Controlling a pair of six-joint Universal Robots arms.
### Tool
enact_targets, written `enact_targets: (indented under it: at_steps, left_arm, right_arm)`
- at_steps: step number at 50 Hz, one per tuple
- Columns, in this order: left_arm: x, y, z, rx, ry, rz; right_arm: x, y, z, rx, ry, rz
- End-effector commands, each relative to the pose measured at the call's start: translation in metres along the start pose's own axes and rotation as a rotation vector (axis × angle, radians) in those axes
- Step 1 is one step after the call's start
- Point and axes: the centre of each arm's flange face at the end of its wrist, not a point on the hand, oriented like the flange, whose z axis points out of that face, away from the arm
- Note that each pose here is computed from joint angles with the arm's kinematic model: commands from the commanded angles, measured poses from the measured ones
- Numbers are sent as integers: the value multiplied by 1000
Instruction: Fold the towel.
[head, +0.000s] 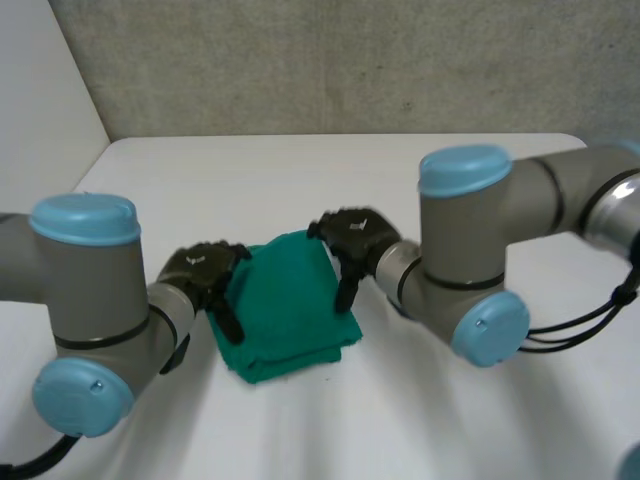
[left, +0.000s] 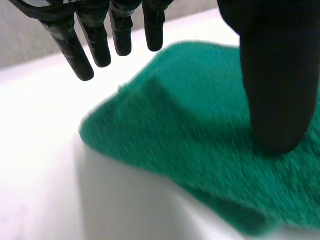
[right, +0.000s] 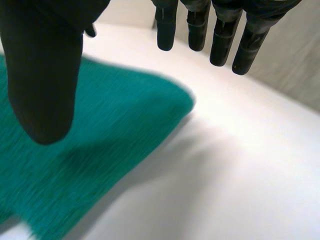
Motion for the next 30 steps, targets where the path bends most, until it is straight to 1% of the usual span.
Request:
enact_targets:
  at_steps: [1, 2, 3, 6, 7, 11, 15, 20, 30]
  left_arm:
    - [-4, -67, -27, 228, -17, 77]
    - [-6, -86, -35, 290, -28, 77]
    - [-11, -105, -43, 352, -46, 70]
    - [-22, -130, -59, 434, -80, 55]
    - [-30, -143, -68, 472, -102, 45]
    - [-43, -161, -84, 508, -136, 22]
    - [-47, -168, -97, 509, -135, -22]
    - [-47, -169, -102, 509, -124, -61]
    - [-44, -169, -107, 518, -116, -62]
  right_arm:
    - [42, -66, -38, 215, 227, 32]
    - [50, -74, -45, 246, 268, 45]
    - [71, -92, -64, 331, 380, 73]
    - [87, -105, -83, 388, 466, 79]
    - [96, -113, -96, 415, 510, 81]
    - [114, -120, -121, 431, 582, 79]
    - [127, -115, -138, 405, 633, 83]
    - [127, -112, -144, 394, 622, 81]
    - [121, -113, -143, 383, 536, 67]
